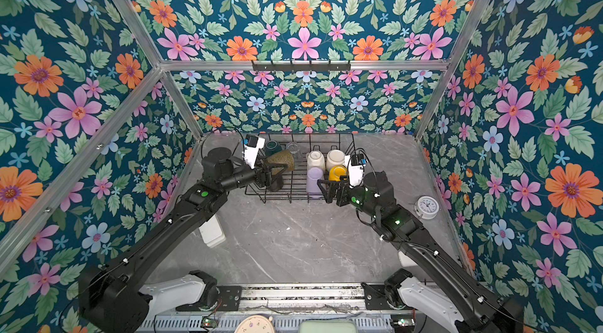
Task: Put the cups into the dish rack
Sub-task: 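Lower the amber cup upside down beside the black mug and open the left gripper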
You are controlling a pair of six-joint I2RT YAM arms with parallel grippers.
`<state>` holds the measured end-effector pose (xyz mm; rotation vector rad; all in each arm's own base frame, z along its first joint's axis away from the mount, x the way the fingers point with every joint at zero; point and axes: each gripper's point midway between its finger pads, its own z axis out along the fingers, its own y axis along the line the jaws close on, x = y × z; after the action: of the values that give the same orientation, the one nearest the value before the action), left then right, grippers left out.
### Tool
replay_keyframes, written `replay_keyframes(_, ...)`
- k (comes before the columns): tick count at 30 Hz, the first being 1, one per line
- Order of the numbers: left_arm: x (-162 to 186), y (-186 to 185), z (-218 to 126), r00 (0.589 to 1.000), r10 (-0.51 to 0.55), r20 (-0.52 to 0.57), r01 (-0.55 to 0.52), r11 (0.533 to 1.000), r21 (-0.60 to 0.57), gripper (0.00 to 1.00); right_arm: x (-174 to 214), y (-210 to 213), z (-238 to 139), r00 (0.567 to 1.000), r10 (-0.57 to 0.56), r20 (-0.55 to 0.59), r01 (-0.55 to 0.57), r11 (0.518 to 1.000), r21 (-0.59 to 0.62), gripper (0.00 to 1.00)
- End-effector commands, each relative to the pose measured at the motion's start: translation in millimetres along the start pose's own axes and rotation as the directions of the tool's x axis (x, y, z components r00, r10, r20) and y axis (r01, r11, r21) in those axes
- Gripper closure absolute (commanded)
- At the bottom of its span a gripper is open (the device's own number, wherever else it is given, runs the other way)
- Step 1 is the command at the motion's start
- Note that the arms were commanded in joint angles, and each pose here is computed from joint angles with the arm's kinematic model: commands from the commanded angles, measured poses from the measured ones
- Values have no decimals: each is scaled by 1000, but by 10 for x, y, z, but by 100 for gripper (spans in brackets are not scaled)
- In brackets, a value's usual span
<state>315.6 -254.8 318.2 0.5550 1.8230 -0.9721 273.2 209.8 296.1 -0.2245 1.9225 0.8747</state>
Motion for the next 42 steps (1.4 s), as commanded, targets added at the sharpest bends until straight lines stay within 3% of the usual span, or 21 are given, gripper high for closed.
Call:
replay_keyframes(1,105,252,50,997,-30,-74,20,991,-131,100,-34,-23,-4,1000,-23,14,23,1000,16,1)
replay_keyframes(9,179,501,267,975,-75,-207,19,966,-257,100,3,-60,5,1000,-30,0,30,999,31,1)
replay_keyframes(20,489,758,538,911,-99,-399,-86,904,-419,100,60,-105,-9,1000,-29,-10,30,998,46,1)
replay_keyframes(29,805,837,772,834,-106,-542,-185,870,-456,100,73,-113,-2,999,-29,-14,29,999,46,1)
replay_keyframes(42,1114,1009,995,771,-142,-621,-227,850,-476,100,118,-128,15,999,-23,-25,24,999,43,1)
